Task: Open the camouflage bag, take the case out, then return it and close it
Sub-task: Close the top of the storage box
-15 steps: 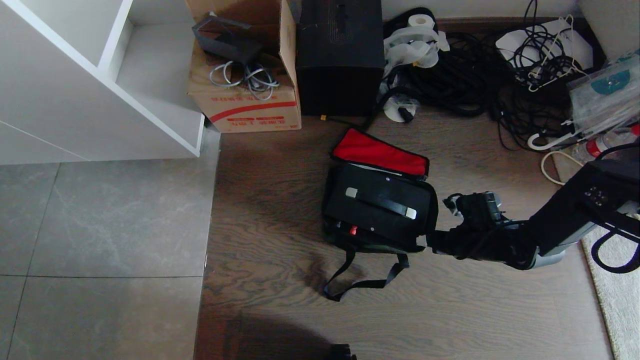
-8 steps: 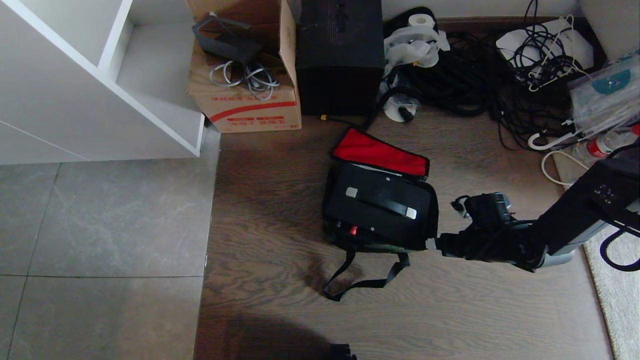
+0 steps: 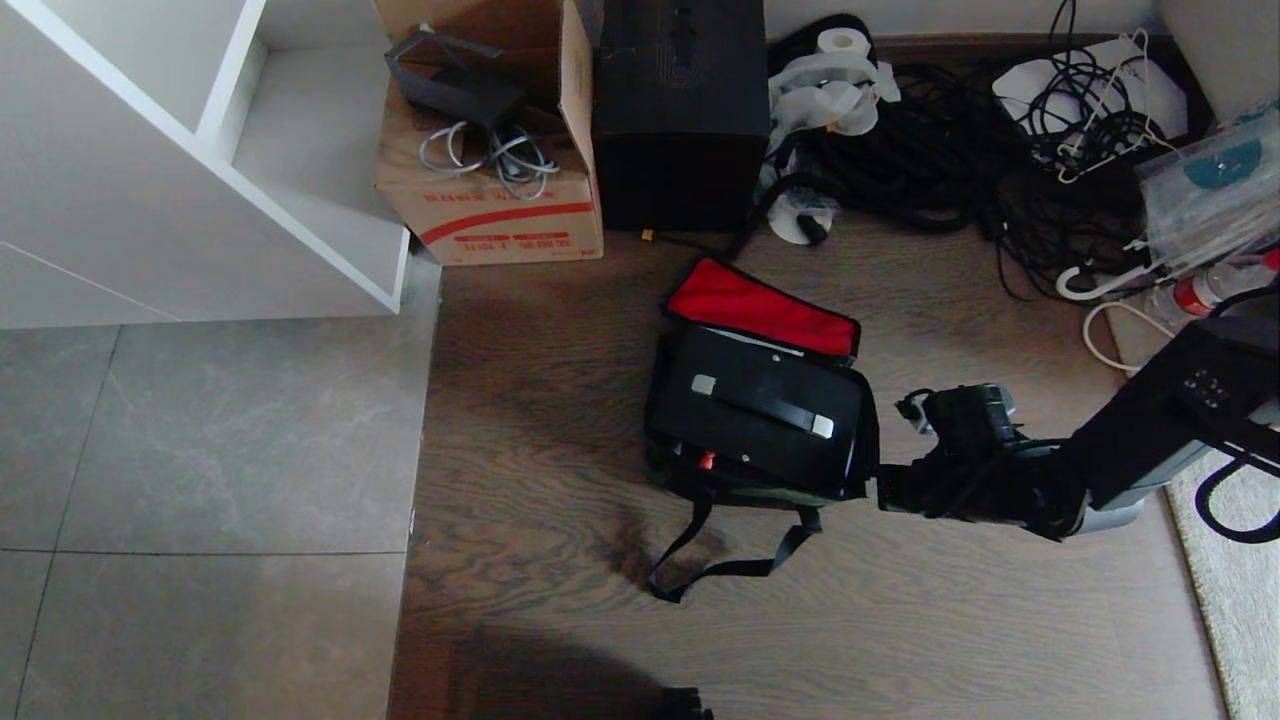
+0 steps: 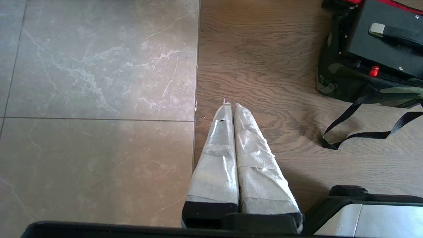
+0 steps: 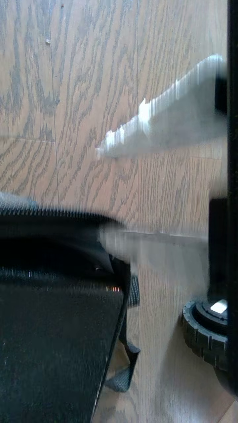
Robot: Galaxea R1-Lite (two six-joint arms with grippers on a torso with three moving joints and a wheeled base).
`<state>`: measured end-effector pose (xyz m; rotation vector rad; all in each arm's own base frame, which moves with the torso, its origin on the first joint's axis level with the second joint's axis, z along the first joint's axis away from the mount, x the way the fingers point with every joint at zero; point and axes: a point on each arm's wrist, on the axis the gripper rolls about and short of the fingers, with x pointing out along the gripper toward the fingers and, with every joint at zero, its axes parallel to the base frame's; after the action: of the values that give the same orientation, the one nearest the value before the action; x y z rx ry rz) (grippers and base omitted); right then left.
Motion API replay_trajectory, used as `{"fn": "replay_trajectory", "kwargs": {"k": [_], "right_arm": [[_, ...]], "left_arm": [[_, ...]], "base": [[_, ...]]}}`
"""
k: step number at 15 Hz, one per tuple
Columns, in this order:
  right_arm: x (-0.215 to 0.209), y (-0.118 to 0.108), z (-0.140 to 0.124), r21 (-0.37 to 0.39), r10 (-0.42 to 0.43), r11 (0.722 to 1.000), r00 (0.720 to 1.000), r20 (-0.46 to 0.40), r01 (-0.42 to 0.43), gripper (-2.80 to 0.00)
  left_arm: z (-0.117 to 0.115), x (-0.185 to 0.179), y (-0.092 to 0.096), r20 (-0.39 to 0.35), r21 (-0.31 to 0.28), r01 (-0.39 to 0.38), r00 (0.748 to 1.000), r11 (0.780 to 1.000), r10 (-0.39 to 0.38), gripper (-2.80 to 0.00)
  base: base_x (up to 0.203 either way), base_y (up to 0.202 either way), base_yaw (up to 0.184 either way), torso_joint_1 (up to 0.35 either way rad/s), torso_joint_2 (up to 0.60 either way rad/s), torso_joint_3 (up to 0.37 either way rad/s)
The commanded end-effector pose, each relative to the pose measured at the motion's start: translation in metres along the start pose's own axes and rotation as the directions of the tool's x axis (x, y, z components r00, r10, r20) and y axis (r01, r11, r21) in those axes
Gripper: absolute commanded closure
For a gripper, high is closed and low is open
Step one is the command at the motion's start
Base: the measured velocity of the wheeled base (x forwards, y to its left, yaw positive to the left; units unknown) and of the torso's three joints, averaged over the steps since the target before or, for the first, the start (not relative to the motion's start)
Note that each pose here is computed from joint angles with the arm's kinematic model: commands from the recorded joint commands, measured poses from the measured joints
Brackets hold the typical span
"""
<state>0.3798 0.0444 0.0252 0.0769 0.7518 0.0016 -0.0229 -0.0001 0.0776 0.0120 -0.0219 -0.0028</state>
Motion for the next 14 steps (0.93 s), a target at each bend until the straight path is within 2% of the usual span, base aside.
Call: {"fn": "replay_trajectory", "kwargs": {"k": [1,6,10,11,14], "right_arm": [[0.0,0.0,0.001,0.003,-0.002,1.0,1.0,0.005,0.002,0.0],[0.002,0.005,0.003,-0.005,0.008,1.0,1.0,0.015,-0.008,0.0],[-0.009,0.008,0.015,-0.026,0.031,0.999,0.999,0.045,-0.029,0.0],[-0.011,0.009,0.016,-0.041,0.043,0.998,0.998,0.043,-0.041,-2.8],[-0.021,0.013,0.024,-0.032,0.138,0.99,0.988,0.067,-0.136,-2.8]], "left_arm": [[-0.002,0.001,0.0,-0.008,0.0,0.0,1.0,1.0,0.0,0.0],[-0.002,0.001,0.0,-0.008,-0.001,-0.001,1.0,1.0,0.001,0.0],[-0.002,0.001,0.0,-0.008,0.0,-0.001,1.0,1.0,0.001,0.0],[-0.003,0.001,0.0,-0.01,0.0,0.0,1.0,1.0,0.0,0.0],[-0.002,0.001,0.0,-0.008,0.0,0.0,1.0,1.0,0.0,0.0]], "base": [[0.0,0.0,0.0,0.0,0.0,0.0],[0.0,0.0,0.0,0.0,0.0,0.0],[0.0,0.0,0.0,0.0,0.0,0.0],[0.0,0.0,0.0,0.0,0.0,0.0],[0.0,0.0,0.0,0.0,0.0,0.0]]}}
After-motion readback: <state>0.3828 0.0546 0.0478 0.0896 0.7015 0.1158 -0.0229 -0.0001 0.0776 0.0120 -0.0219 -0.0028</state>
